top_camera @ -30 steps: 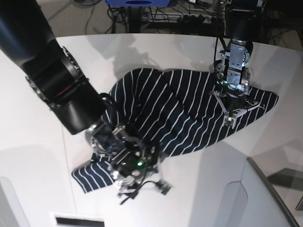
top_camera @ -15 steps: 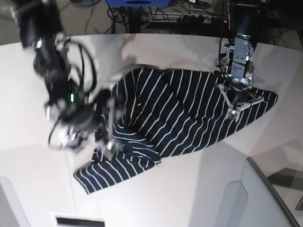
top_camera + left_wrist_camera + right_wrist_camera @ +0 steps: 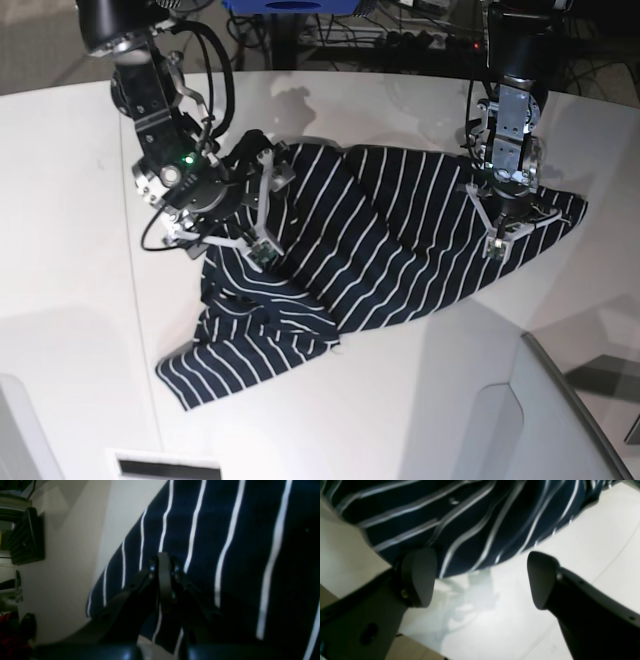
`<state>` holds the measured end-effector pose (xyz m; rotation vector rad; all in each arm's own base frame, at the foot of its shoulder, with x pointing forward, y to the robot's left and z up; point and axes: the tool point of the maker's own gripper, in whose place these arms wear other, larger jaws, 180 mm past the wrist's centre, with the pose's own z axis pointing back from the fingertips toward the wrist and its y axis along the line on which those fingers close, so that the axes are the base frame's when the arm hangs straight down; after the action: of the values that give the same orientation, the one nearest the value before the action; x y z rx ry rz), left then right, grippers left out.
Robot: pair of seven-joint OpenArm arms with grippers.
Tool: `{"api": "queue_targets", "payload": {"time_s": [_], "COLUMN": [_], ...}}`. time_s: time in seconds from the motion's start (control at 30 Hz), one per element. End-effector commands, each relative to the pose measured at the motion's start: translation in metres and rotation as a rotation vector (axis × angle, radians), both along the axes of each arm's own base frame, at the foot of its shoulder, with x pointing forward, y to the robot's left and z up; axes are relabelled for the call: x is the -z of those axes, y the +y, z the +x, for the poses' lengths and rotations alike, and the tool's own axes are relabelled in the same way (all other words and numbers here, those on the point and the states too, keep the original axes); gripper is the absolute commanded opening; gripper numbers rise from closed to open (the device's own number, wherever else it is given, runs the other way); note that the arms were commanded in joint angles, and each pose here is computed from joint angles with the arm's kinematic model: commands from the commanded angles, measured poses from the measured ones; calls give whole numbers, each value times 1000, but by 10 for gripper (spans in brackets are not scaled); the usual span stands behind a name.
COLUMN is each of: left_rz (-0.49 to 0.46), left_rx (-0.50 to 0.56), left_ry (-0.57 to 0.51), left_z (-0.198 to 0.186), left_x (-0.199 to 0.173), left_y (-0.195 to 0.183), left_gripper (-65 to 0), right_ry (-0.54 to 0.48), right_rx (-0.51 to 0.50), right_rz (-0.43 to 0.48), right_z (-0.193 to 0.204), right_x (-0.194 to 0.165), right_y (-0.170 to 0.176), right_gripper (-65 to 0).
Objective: Layout the t-shirt on the table in an organized manner, then fold the t-shirt properly
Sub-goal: 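Pull the shirt fabric with the right gripper toward its own side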
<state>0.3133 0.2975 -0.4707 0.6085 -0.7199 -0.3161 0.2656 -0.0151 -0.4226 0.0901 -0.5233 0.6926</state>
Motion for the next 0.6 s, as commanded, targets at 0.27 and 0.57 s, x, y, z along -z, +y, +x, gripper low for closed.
{"api": "queue_targets", "payload": {"time_s": [0.27, 0.57], "left_rz": [37, 21], "left_rx": [1, 1], "left_ry": [-33, -36], "left_z": [6, 8], "left_x": [-13, -11], "left_y": [14, 6], "left_gripper": [-650, -650], "right_ry": [-17, -58], "right_rx": [-64, -360], "right_rz": [80, 59], "right_z": [10, -9], "right_x": [-5, -41], "right_y": [34, 115], "right_gripper": [-650, -648]}}
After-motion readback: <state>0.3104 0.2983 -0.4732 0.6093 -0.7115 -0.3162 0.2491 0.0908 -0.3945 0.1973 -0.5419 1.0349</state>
